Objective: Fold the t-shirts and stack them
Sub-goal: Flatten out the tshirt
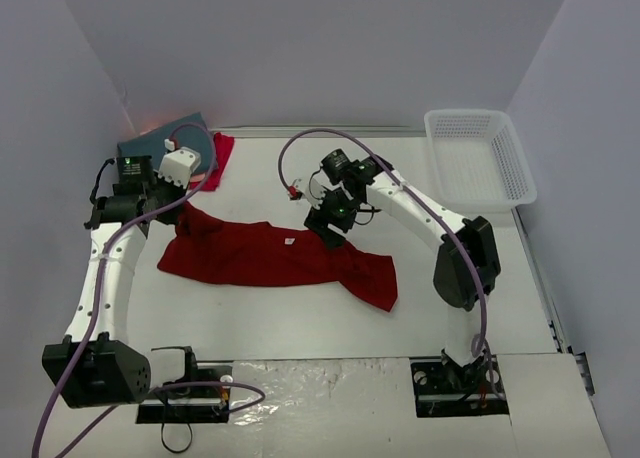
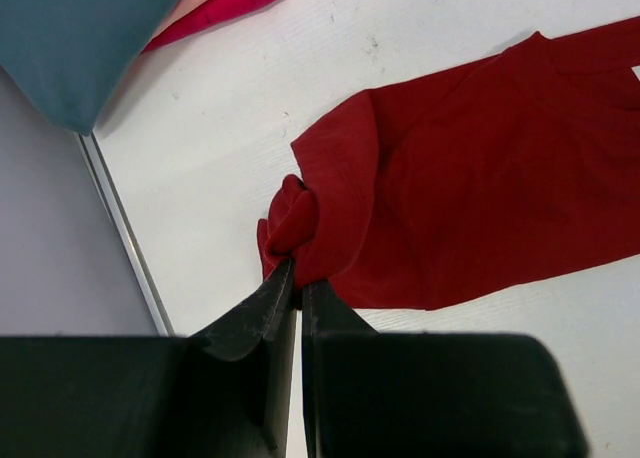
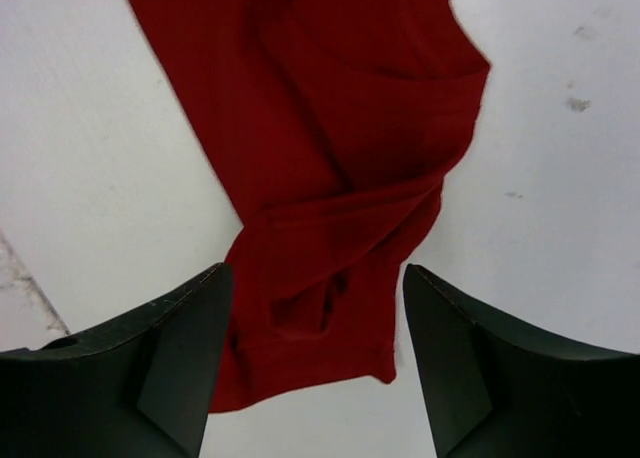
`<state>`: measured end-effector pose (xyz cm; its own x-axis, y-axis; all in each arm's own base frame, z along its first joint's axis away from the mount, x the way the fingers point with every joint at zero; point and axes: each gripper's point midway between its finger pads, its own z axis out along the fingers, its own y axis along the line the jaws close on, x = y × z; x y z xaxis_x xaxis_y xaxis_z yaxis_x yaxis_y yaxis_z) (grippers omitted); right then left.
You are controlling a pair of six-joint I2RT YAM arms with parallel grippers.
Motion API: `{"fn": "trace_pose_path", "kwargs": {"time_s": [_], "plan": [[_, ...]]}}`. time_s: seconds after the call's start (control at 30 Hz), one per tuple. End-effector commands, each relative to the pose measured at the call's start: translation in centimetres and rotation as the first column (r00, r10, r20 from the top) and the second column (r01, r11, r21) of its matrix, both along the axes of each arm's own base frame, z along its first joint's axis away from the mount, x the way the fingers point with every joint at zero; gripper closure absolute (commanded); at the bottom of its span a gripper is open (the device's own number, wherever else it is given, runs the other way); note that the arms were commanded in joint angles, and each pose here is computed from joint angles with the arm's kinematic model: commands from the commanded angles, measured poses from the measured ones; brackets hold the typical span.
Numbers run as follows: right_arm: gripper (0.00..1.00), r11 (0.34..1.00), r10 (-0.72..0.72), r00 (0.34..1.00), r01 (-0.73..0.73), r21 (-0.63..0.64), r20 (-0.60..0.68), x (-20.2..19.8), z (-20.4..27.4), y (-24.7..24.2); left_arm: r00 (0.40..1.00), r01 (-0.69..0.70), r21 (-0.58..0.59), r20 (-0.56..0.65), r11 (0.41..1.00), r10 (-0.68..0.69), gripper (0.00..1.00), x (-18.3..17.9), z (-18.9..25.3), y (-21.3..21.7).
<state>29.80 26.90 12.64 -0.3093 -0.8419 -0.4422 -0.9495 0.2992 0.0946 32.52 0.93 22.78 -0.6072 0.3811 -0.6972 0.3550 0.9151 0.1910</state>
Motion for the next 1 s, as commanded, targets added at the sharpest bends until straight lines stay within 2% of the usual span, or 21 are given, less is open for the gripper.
{"fn": "trace_pose_path", "kwargs": {"time_s": [0.0, 0.07, 0.23, 0.5, 0.6, 0.8, 0.97], "plan": [[0.36, 0.998, -0.043, 0.998, 0.045, -0.039, 0.048, 2.9, -0.6, 0.2, 0.998, -0.007, -0.017, 0.064, 1.000, 0.009, 0.98, 0.1, 1.4, -0.3], [0.37, 0.996, -0.060, 0.995, 0.064, -0.062, 0.077, 4.4, -1.3, 0.2, 0.998, -0.008, -0.014, 0.057, 1.000, 0.009, 0.98, 0.0, 1.1, -0.2], [0.39, 0.992, -0.052, 0.998, 0.054, -0.114, 0.025, 5.8, -5.5, 0.5, 0.999, -0.021, -0.006, 0.041, 1.000, 0.021, 0.98, 0.0, 0.3, 0.1], [0.42, 0.994, -0.042, 0.999, 0.043, -0.096, 0.017, 8.3, -7.6, 2.4, 0.999, -0.023, -0.003, 0.031, 1.000, 0.023, 0.98, -0.7, -0.4, 0.1], [0.42, 0.999, -0.009, 1.000, 0.010, -0.041, 0.019, 8.7, -7.0, 3.9, 1.000, -0.016, -0.012, 0.017, 1.000, 0.016, 0.98, -1.1, -1.0, -0.1], [0.34, 0.988, 0.092, 0.996, -0.090, 0.127, -0.006, 8.8, -5.7, 7.7, 1.000, -0.019, -0.012, -0.014, 1.000, 0.019, 0.98, -1.7, -2.6, -0.1], [0.30, 0.937, 0.213, 0.977, -0.196, 0.288, -0.028, 7.9, -4.8, 11.0, 0.999, -0.034, -0.007, -0.025, 0.999, 0.034, 0.98, -2.0, -3.4, 0.2]]}}
